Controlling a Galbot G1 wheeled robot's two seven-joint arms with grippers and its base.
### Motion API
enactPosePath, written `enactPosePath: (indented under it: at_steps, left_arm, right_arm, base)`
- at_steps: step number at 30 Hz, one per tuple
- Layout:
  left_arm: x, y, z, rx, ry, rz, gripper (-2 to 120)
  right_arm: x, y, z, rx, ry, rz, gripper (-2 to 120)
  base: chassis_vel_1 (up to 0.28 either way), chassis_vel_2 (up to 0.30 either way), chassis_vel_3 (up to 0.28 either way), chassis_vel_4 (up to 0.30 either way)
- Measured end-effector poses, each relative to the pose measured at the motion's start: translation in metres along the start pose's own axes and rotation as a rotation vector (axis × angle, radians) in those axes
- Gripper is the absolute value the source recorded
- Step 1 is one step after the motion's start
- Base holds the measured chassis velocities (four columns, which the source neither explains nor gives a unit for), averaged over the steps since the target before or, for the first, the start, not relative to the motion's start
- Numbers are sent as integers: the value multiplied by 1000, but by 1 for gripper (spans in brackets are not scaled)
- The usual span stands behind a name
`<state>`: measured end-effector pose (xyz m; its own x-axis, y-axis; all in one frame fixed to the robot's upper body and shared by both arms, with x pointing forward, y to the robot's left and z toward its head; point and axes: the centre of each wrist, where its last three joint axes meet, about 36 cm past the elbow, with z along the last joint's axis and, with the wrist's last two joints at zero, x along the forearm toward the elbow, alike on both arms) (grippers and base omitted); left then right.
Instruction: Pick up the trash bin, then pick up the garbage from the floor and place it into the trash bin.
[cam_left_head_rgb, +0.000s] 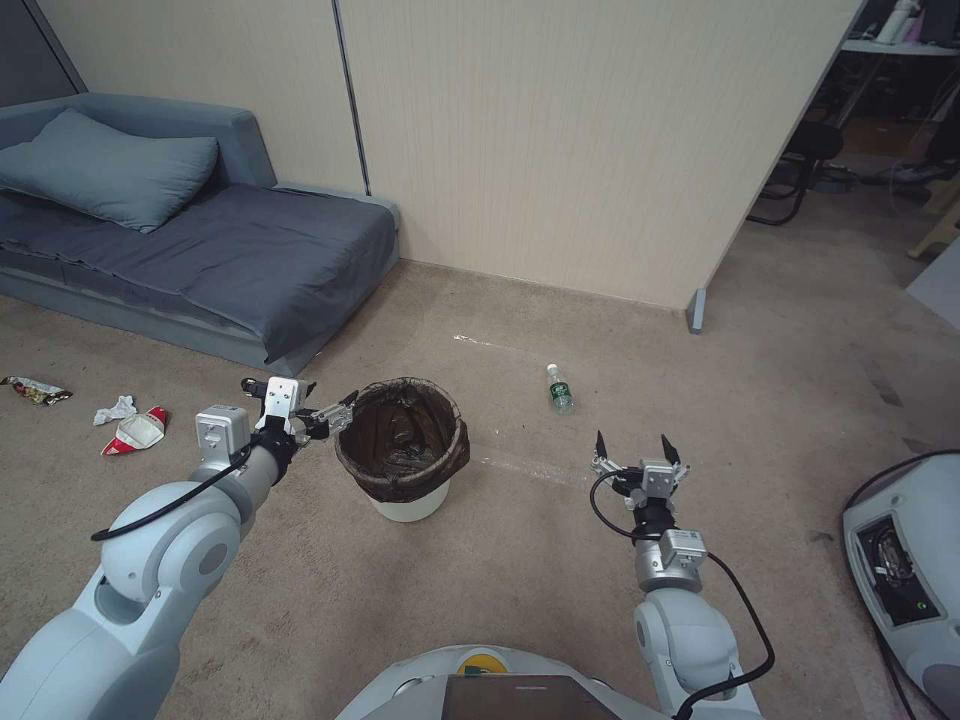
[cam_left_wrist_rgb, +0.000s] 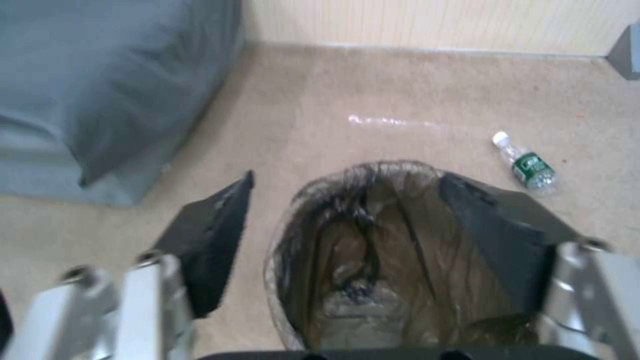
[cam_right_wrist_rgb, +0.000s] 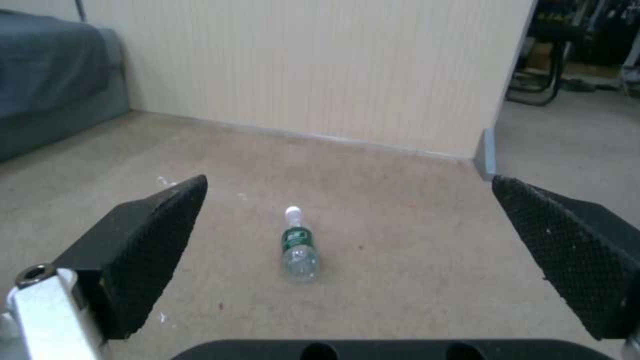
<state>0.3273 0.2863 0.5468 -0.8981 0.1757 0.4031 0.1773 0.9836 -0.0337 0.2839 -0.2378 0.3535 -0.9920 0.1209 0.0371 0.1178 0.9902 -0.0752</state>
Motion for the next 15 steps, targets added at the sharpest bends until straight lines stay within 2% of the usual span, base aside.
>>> enactPosePath:
  at_steps: [2,3,4,7,15]
  left_arm:
    - [-11,2,1,22,21,13,86]
    - [-11,2,1,22,21,13,86]
    - [-22,4,1,39,37,20,93]
    - [-53,13,7,62,89,2,99]
    - [-92,22,17,71,150,-42,100]
  right_arm:
    - [-1,1,1,2,2,-4,100]
    - [-1,1,1,2,2,-4,100]
    - [-1,2,2,5,4,-3,100]
    - [-1,3,4,10,9,9,100]
    - [0,4,5,8,10,20,100]
  base:
    - [0,0,0,0]
    - [0,0,0,0]
    - [0,0,0,0]
    - [0,0,0,0]
    - [0,0,0,0]
